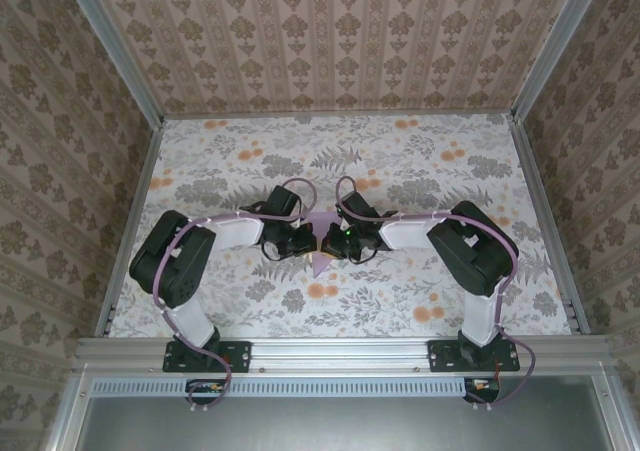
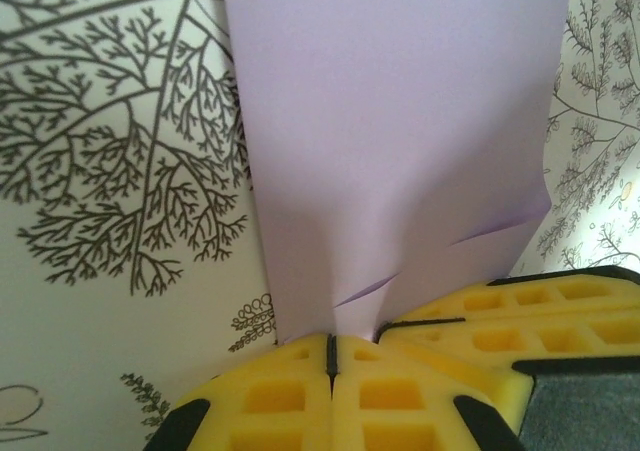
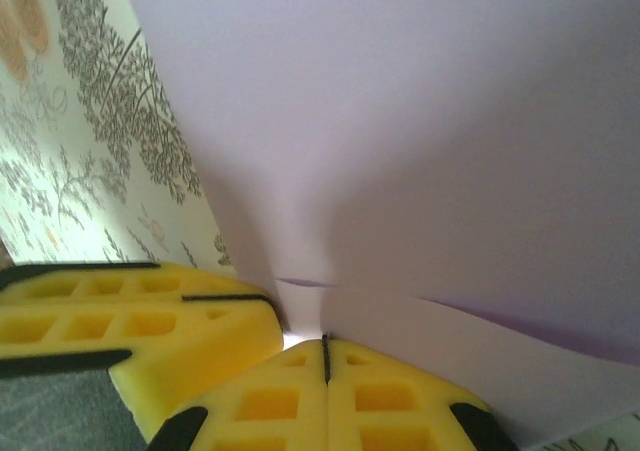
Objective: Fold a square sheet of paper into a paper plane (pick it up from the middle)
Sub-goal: Third fold the triangle at the center of the table.
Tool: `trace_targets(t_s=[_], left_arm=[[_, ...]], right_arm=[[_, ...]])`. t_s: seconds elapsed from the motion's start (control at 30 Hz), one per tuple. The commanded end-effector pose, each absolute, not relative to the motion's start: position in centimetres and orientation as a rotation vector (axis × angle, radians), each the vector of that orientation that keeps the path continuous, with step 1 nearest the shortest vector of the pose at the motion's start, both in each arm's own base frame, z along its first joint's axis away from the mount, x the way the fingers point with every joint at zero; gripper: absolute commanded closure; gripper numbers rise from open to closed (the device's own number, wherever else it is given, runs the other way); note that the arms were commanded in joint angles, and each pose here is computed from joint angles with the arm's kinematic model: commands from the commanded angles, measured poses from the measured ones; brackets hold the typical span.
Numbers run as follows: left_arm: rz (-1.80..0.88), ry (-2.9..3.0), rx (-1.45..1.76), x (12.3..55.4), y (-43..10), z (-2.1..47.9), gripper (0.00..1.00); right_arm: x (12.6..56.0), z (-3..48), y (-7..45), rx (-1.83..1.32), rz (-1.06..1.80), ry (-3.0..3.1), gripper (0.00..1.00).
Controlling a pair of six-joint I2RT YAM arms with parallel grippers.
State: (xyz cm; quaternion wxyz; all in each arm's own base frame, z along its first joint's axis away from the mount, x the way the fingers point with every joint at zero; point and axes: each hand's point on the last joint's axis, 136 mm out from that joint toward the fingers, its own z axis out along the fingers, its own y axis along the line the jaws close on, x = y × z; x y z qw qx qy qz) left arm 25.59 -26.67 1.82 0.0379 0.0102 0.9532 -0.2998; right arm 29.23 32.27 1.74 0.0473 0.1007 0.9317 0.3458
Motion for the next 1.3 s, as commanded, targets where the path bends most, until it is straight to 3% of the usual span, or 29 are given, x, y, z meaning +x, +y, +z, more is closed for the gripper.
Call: trace_targets(t_s=[0.0,0.13,0.5,0.83,1.03,1.27], left_arm=[[-0.697,3.053,0.047,23.9,-24.2,-1.4,1.00],[-0.653,3.060,0.081,24.0,-23.9,-1.7,1.00],[-0.608,3.069,0.158,24.8,-24.1,-1.9,1.00],[-0.520,3.160,0.066,23.7,-22.2,-3.6,1.00],[-0.526,3.160,0.061,23.9,-22.0,-3.6,1.00],[-0.556,3.135,0.093,24.6,-22.6,-2.9,1.00]], right_arm=[[29.0,4.0,31.4,0.102,1.066,2.784,1.00],[28.9,5.0,30.7,-0.021,1.031,2.752,1.00],[28.8,1.8,31.1,-0.046,1.037,2.832,1.00],[30.6,-0.3,26.8,0.163,1.003,2.851,1.00],[32.9,1.5,23.7,0.326,0.988,2.771,1.00],[33.0,4.7,25.3,0.228,1.016,2.712,1.00]])
